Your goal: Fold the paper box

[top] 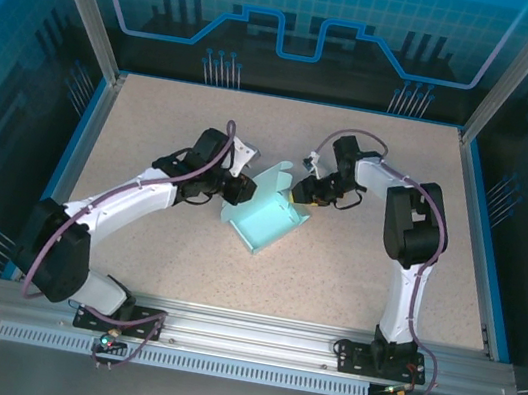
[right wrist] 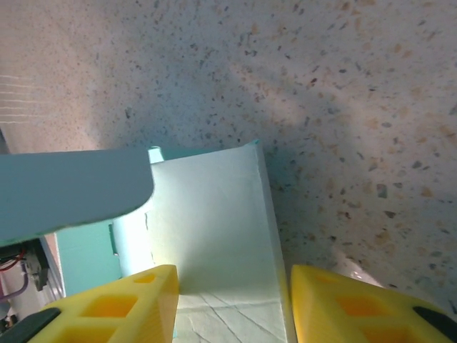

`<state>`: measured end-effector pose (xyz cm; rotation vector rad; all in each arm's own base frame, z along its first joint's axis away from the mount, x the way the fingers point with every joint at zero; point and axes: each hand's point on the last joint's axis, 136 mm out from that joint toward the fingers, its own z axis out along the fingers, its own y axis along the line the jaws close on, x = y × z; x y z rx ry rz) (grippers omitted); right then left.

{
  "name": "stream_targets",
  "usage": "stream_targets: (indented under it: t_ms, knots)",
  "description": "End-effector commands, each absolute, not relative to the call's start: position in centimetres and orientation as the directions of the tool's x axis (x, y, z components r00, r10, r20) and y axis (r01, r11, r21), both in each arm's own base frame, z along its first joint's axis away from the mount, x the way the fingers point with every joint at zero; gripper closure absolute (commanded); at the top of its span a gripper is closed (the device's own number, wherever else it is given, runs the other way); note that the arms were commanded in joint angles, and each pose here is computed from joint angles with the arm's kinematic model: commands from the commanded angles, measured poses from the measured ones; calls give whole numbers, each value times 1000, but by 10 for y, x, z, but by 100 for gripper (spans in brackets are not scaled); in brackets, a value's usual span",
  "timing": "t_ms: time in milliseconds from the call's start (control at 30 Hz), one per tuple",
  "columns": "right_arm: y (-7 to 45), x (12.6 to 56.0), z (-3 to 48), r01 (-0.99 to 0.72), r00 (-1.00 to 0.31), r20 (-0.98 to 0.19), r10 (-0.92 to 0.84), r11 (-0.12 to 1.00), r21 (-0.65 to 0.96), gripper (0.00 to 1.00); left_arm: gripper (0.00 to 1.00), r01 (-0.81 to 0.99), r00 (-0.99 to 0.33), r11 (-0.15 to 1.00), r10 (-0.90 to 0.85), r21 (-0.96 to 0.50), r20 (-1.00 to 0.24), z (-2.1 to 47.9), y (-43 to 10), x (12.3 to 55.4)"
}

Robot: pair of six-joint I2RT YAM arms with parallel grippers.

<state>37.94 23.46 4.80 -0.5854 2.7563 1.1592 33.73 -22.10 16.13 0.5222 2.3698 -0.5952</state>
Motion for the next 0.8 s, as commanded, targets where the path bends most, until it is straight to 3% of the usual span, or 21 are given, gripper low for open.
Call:
stream_targets:
  t_ms: [0, 300, 767]
  knots:
    - [246, 374, 69, -382, -922, -254, -293, 576, 723, 54, 79, 511, -703, 825, 240, -241, -669, 167, -222, 341]
    - [249, 368, 73, -370, -926, -254, -278, 546, 752, 56, 85, 491, -694, 846, 237, -207, -680, 168, -219, 346]
    - [242, 352, 56, -405, -913, -262, -312, 622, 670, 64, 86, 453, -695, 871, 211, -191, -687, 170, -214, 352]
